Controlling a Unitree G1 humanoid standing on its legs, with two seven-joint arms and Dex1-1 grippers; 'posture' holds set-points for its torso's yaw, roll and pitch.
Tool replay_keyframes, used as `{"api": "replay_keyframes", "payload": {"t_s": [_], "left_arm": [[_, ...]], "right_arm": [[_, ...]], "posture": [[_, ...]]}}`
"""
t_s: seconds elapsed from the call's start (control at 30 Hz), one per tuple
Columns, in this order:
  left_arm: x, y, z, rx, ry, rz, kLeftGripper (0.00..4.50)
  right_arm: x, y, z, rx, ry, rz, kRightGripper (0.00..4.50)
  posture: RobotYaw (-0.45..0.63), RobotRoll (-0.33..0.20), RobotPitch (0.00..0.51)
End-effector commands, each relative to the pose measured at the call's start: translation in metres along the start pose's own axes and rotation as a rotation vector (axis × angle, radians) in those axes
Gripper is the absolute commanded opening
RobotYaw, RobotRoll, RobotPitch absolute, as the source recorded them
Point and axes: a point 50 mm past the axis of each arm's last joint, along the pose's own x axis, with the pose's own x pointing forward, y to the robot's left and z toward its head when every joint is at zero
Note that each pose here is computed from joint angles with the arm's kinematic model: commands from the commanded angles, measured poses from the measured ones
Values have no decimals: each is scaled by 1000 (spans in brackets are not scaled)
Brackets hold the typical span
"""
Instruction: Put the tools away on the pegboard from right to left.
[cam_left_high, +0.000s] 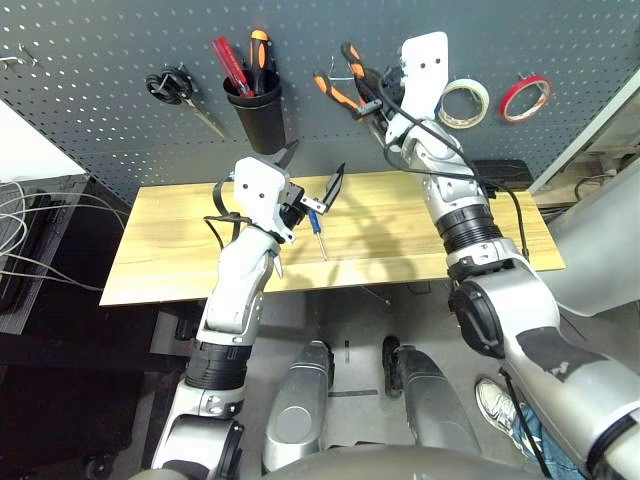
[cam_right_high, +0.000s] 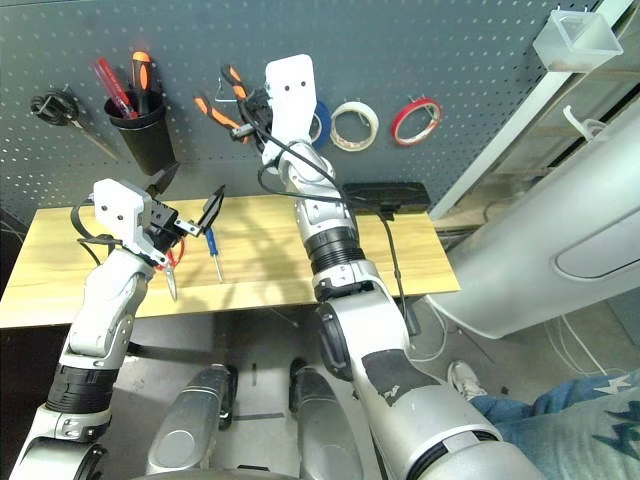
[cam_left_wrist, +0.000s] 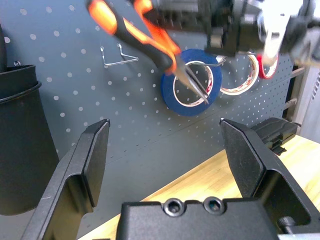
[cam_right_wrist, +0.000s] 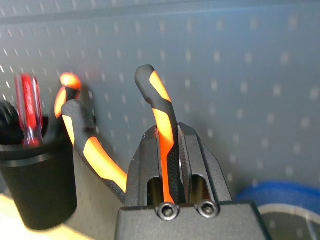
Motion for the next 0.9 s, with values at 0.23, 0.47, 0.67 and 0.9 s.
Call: {"api": "replay_keyframes", "payload": {"t_s": [0.23,0.47,0.67,0.9], "left_arm": [[0,1,-3,5,12,-8,4500],[2,1,-3,8,10,-11,4500],[1,0,-3,7,9,-15,4500],[2,-2,-3,5,10,-16,4500]], "right_arm": [[12,3,27,-25,-171,14,275],[18,4,36,-79,-246,-9,275],[23,7,43,-151,-285,-33,275],[28,13,47,-285,-298,-60,275]], "posture": [[166,0,174],[165,0,174],[166,0,177],[176,0,179]]}}
